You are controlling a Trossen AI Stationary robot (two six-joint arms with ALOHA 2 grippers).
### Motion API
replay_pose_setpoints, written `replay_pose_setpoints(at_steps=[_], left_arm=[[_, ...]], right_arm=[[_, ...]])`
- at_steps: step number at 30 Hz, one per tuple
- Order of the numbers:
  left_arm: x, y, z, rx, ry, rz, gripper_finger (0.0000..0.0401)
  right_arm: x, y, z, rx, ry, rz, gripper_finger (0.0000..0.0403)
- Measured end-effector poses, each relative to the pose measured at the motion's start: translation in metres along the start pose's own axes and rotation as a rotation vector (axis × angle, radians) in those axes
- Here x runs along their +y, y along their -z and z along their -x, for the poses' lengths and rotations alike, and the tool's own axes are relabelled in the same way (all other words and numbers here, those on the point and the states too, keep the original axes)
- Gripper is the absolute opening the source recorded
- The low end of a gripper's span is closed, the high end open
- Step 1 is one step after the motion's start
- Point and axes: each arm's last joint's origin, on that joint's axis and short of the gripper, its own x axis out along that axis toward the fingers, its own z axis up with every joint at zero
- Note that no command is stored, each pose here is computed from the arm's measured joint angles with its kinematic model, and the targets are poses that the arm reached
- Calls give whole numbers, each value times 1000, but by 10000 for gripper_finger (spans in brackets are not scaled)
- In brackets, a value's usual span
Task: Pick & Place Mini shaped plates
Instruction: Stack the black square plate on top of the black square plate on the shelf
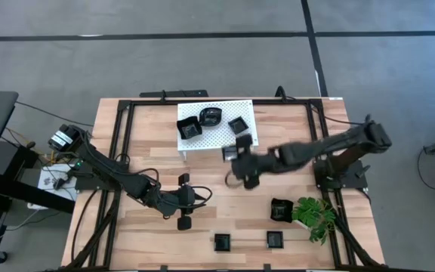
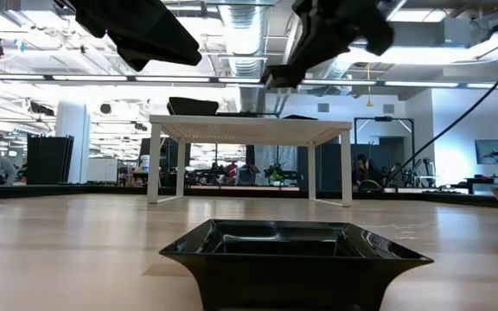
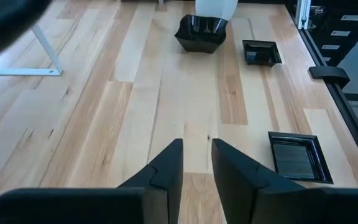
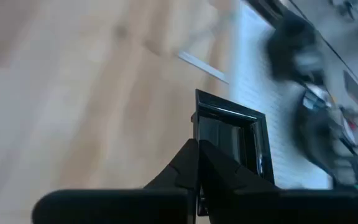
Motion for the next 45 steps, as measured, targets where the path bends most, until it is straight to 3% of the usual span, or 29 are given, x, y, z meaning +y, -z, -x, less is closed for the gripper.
replay_pose_setpoints(at_steps=[7,12,18,29,45], left_arm=[[0,0,0,0,0,0,86],[0,0,0,-1,0,0,86],[0,0,0,0,0,0,86],[0,-1,0,-6,2,4,86],[0,-1,0,-7,2,4,86]], right_arm=[[-58,28,0,54,79,65,2],[-81,50,-5,36,-75,141,1],[-100,74,-16,105,-116,243,1],[-111,81,-27,77,-123,243,4],[-110,81,-27,70,-129,209,51]])
